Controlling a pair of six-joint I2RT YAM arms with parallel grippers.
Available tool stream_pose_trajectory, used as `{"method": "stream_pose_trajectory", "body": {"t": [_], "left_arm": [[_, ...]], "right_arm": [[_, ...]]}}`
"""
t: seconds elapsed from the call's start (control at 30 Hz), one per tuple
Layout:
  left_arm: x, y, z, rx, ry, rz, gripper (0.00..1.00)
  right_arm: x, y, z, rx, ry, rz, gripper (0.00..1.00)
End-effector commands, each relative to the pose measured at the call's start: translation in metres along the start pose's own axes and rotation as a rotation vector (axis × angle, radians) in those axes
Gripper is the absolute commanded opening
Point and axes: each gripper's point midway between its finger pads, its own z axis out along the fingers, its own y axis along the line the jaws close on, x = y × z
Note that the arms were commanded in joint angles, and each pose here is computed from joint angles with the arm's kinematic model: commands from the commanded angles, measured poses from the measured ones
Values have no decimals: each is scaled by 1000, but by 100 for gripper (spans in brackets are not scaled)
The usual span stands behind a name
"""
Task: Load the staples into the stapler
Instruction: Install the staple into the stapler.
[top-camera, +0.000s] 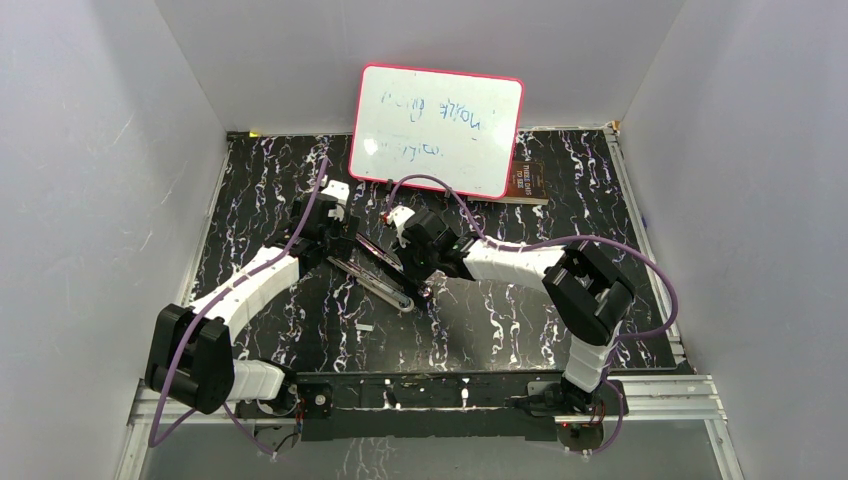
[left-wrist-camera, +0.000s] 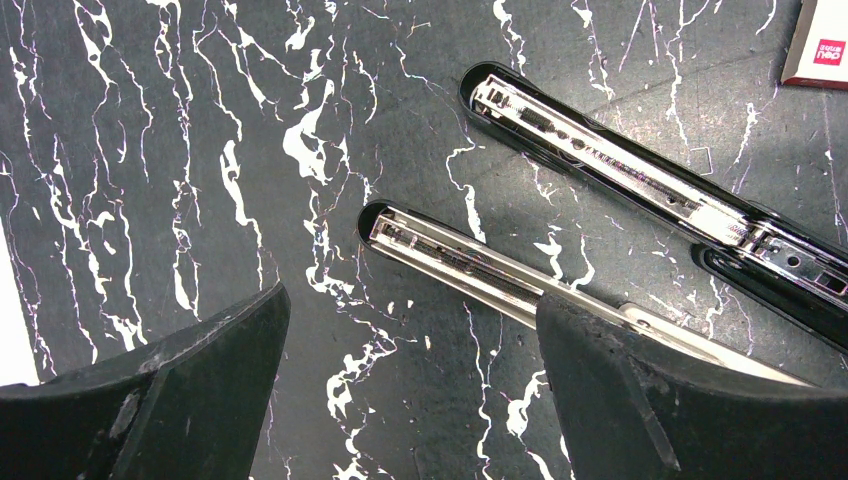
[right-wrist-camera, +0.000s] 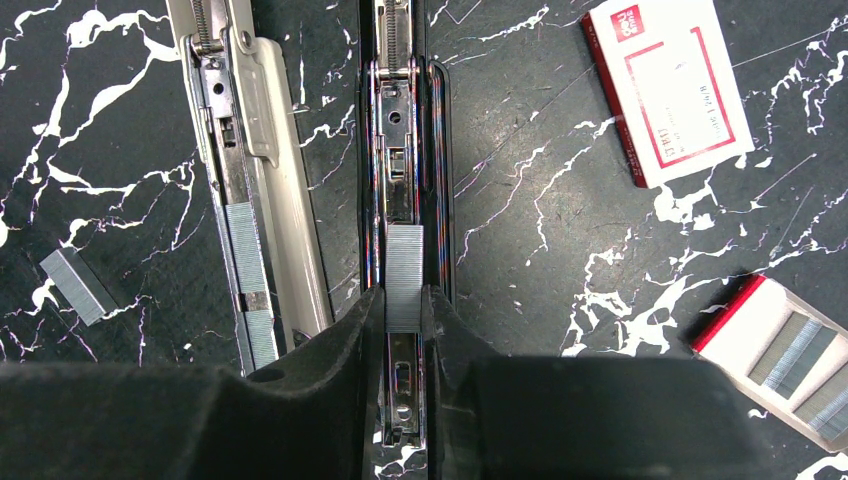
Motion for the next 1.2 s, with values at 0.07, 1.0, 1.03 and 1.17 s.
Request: {"method": "stream_pose_trajectory", "body": {"t": [0.07,1.0,1.03,1.17], "left_arm": [[-9,3,-7,-6,-36,-2,93],[-10,4,-7,-8,-37,-1,93],[-10,4,-7,-8,-37,-1,93],[-9,4,-7,-8,-37,0,93]], "right_arm": [[10,2,-1,-7,40,1,28],[-5,2,-10,-2,-17,4,38],[-7,3,-11,-3,-22,6,40],[-15,2,-17,4,-67,22,43]]}}
